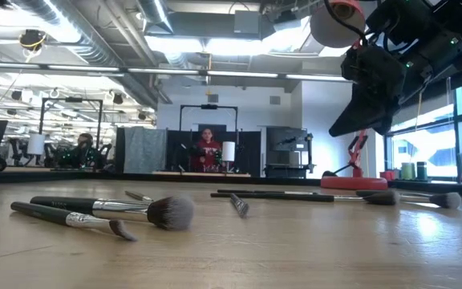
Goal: Pick & Place Makeup Brushes
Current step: Put the black eyeshadow brush into the makeup organizer
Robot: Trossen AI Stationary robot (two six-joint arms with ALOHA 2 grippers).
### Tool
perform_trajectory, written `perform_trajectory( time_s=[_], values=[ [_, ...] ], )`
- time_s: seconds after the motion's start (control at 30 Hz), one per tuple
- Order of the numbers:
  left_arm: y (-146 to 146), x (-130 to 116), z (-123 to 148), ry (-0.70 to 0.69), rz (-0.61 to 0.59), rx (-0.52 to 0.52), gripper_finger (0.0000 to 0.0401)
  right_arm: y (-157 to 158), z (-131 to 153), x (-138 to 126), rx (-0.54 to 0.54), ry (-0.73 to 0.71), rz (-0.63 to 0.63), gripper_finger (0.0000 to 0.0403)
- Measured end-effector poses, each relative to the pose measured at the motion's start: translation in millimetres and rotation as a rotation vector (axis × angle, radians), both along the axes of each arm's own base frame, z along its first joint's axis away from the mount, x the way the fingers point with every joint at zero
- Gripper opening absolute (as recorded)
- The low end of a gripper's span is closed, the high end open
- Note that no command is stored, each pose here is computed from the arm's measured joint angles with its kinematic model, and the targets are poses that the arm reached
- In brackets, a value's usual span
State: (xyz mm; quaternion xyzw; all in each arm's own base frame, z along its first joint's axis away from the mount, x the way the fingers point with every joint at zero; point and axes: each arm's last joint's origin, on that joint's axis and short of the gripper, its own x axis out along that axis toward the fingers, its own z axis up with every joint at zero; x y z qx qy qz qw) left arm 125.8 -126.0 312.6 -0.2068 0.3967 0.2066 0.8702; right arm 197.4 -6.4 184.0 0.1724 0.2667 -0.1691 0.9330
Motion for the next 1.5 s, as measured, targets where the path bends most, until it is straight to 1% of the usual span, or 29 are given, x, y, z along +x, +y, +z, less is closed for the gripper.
perform_trajectory(
  time_s=[0.07,0.17,0.27,0.4,0.5,0.57,0.67,0.77,0.87,1.0,1.13,1.2,1.27,1.3,1.43,1.47,1.5],
  values=[
    [12,15,0,0.006,0.009,0.082,0.0133,-1,0,0,-0.004,-0.002,-0.003,0.002],
    [33,49,-5,0.076,0.004,0.131,0.0134,-3,3,1,-0.02,0.003,0.003,0.002],
    [53,88,-13,0.091,-0.049,0.202,0.0132,-5,7,3,-0.024,0.006,0.03,0.002],
    [84,145,-32,0.076,-0.173,0.272,0.0132,-6,11,4,-0.045,0.032,0.049,0.002],
    [106,185,-49,-0.002,-0.272,0.299,0.0129,-8,13,1,-0.033,0.114,0.036,0.002],
    [113,210,-63,-0.074,-0.314,0.32,0.0124,-9,13,-3,-0.013,0.186,0.017,0.002],
    [114,242,-87,-0.191,-0.381,0.335,0.0114,-11,10,-10,-0.018,0.306,-0.02,0.002],
    [113,263,-112,-0.256,-0.422,0.338,0.011,-10,4,-17,-0.008,0.391,-0.026,0.002],
    [115,273,-133,-0.256,-0.405,0.334,0.0112,-10,0,-23,0.019,0.44,-0.053,0.002],
    [116,274,-155,-0.167,-0.392,0.301,0.0115,-10,-1,-23,0.036,0.44,-0.044,0.002],
    [113,271,-162,-0.105,-0.393,0.302,0.0115,-6,-1,-22,0.127,0.436,0.041,0.0025],
    [114,268,-165,-0.076,-0.364,0.274,0.0116,-6,0,-21,0.146,0.422,0.044,0.0034],
    [114,265,-168,-0.036,-0.343,0.208,0.0116,-7,0,-20,0.137,0.406,0.005,0.0044],
    [113,261,-171,0.001,-0.351,0.163,0.0115,-8,0,-20,0.125,0.403,-0.021,0.0048],
    [95,238,-174,0.201,-0.488,-0.034,0.0107,-10,0,-21,0.074,0.405,-0.083,0.0058],
    [89,232,-172,0.24,-0.513,-0.063,0.0104,-10,0,-21,0.072,0.404,-0.086,0.0059],
    [82,228,-170,0.266,-0.543,-0.071,0.0101,-10,0,-21,0.071,0.404,-0.086,0.0059]
  ],
)
